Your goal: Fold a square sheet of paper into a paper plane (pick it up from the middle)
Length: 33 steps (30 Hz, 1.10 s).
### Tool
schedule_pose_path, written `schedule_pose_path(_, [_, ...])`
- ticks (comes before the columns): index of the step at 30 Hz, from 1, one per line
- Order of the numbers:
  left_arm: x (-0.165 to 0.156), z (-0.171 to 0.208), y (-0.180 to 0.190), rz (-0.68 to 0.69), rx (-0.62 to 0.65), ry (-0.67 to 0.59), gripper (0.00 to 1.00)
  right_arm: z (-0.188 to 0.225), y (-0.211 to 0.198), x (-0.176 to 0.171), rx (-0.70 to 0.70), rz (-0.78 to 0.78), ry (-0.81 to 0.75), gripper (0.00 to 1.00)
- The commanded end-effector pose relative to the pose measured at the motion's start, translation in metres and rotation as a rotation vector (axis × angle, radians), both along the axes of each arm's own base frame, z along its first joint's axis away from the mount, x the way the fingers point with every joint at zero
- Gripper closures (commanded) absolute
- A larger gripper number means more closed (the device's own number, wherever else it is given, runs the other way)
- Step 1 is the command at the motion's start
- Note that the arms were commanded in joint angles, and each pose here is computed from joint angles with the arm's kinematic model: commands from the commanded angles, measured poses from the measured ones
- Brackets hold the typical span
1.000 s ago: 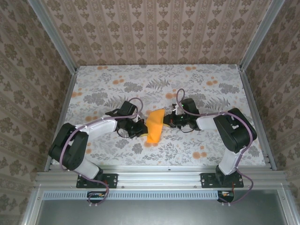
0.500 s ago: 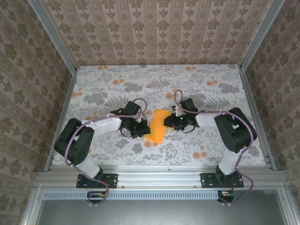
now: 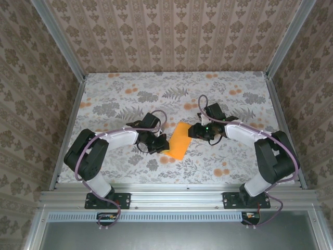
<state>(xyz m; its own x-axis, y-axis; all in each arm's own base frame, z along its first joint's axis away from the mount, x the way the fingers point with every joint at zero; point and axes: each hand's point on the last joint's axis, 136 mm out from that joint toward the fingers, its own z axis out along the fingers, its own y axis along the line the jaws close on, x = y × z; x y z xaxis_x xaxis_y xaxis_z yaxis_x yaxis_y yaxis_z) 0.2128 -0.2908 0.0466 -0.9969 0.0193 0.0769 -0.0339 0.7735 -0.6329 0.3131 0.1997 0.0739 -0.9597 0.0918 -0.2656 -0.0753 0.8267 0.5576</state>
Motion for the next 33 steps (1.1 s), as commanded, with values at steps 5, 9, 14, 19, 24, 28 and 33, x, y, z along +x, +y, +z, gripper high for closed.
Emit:
schedule_pose_path(5, [0.002, 0.0, -0.003, 0.019, 0.008, -0.008, 0.98, 0.025, 0.004, 0.015, 0.021, -0.013, -0.061, 0.53])
schedule_pose_path(9, [0.003, 0.0, -0.004, 0.02, 0.009, -0.011, 0.98, 0.017, 0.009, 0.021, 0.026, -0.013, -0.045, 0.54])
schedule_pose_path(14, [0.004, -0.001, -0.005, 0.02, 0.007, -0.01, 0.97, 0.001, 0.006, 0.025, -0.027, -0.015, -0.033, 0.55])
schedule_pose_path(19, [0.005, -0.001, -0.01, 0.014, 0.002, -0.008, 0.97, -0.017, 0.015, 0.029, -0.027, 0.01, -0.019, 0.63])
schedule_pose_path(24, [0.005, -0.001, -0.013, 0.009, 0.003, -0.006, 0.97, -0.031, 0.016, 0.032, -0.054, 0.033, 0.0, 0.7])
schedule_pose_path(28, [0.007, -0.002, -0.016, 0.004, 0.0, -0.004, 0.97, -0.04, 0.017, 0.033, -0.067, 0.048, 0.017, 0.73])
schedule_pose_path(33, [0.01, 0.0, -0.021, -0.004, -0.003, -0.007, 0.97, -0.049, 0.018, 0.031, -0.069, 0.059, 0.037, 0.76])
